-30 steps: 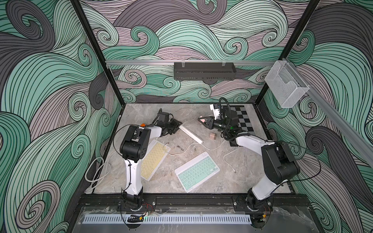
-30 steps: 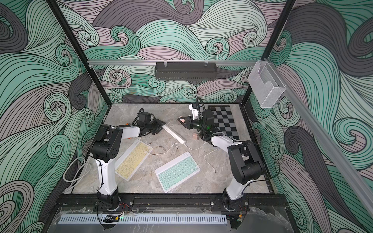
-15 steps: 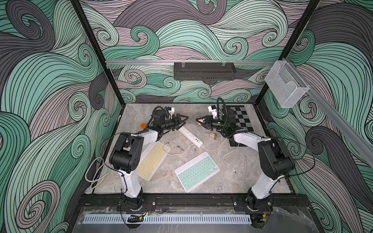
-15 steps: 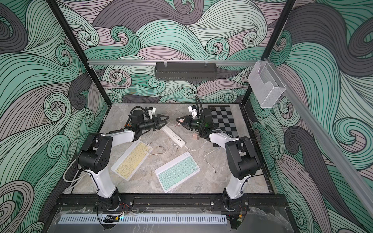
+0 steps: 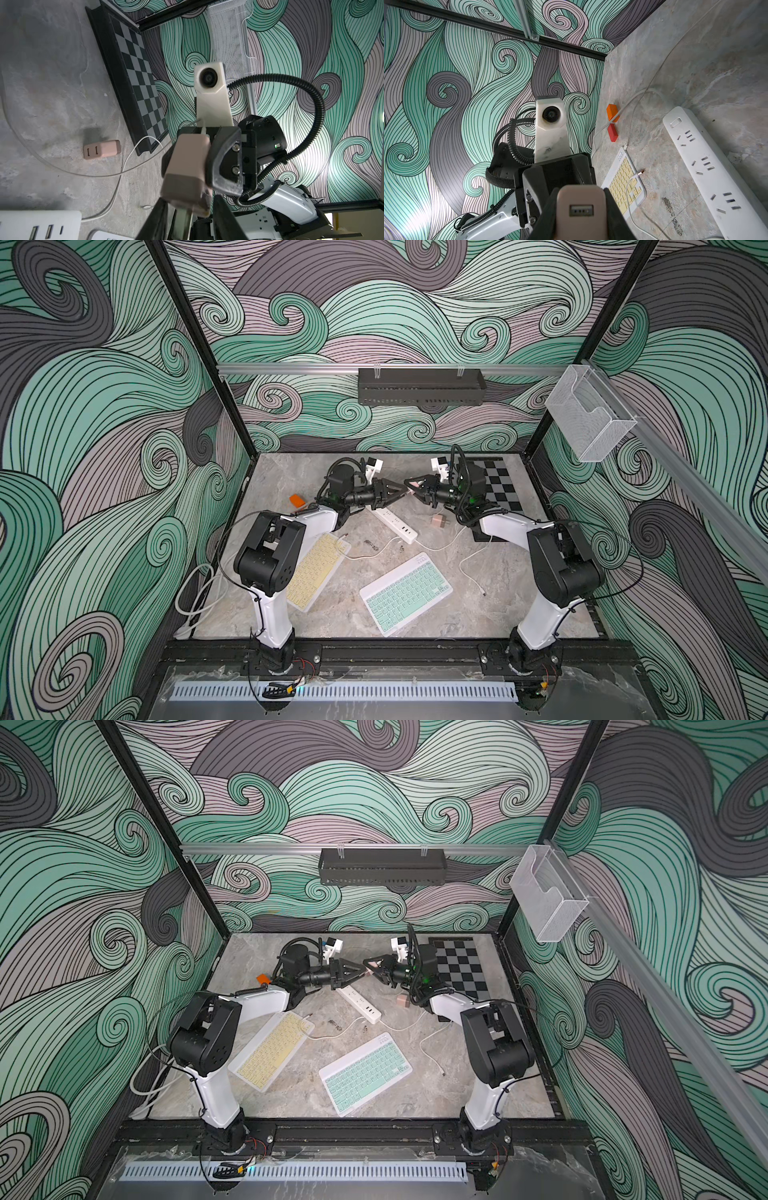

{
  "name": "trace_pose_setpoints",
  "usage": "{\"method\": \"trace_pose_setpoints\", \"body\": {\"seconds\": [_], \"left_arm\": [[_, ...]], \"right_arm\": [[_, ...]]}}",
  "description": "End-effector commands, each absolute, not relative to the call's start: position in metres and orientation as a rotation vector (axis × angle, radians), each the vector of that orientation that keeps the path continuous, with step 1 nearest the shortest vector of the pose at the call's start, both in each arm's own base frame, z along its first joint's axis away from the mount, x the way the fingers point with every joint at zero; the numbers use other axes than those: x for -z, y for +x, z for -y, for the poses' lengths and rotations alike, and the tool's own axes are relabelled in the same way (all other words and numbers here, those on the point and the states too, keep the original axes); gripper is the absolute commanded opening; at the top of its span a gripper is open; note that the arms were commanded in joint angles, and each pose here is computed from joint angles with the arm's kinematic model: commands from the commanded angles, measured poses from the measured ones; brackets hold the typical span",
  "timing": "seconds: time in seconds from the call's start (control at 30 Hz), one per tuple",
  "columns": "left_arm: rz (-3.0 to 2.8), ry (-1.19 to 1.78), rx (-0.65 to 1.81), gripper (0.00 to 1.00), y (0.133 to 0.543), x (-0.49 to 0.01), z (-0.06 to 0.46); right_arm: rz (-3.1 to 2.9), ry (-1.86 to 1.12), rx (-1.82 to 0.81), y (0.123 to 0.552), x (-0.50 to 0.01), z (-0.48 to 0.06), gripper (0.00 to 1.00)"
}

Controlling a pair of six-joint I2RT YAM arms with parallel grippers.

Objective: Unplug the wireless keyboard
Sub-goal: Place the plug at the center of the board.

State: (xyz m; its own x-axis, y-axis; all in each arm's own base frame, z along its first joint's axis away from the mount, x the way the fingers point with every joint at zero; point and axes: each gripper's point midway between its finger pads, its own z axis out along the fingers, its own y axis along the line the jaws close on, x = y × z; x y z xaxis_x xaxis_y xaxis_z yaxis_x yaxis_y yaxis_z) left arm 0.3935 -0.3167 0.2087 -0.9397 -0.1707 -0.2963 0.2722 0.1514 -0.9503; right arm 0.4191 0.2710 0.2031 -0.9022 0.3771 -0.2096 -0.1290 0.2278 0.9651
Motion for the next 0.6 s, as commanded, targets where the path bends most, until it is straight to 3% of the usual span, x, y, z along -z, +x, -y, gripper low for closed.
{"method": "trace_pose_setpoints", "body": {"seconds": [0.0,0.03,0.13,0.23,0.4,0.57], "left_arm": [[-2.174,0.057,1.730,0.36,0.396,-0.204,0.298],[-2.211,-0.011,1.649,0.37,0.400,-0.194,0.278],[-2.278,-0.166,1.443,0.50,0.404,-0.179,0.219],[-2.310,-0.205,1.267,0.50,0.400,-0.179,0.185],[-2.324,-0.252,1.193,0.51,0.396,-0.177,0.172],[-2.373,-0.246,1.238,0.51,0.387,-0.170,0.177]], "right_arm": [[-2.238,0.237,-1.625,0.412,-0.165,-0.272,0.00],[-2.293,0.223,-1.588,0.405,-0.154,-0.270,0.00],[-2.398,0.161,-1.519,0.382,-0.130,-0.269,0.00],[-2.496,0.052,-1.446,0.355,-0.116,-0.286,0.00],[-2.677,-0.023,-1.334,0.323,-0.085,-0.316,0.00],[-2.762,0.005,-1.259,0.315,-0.071,-0.321,0.25]]}}
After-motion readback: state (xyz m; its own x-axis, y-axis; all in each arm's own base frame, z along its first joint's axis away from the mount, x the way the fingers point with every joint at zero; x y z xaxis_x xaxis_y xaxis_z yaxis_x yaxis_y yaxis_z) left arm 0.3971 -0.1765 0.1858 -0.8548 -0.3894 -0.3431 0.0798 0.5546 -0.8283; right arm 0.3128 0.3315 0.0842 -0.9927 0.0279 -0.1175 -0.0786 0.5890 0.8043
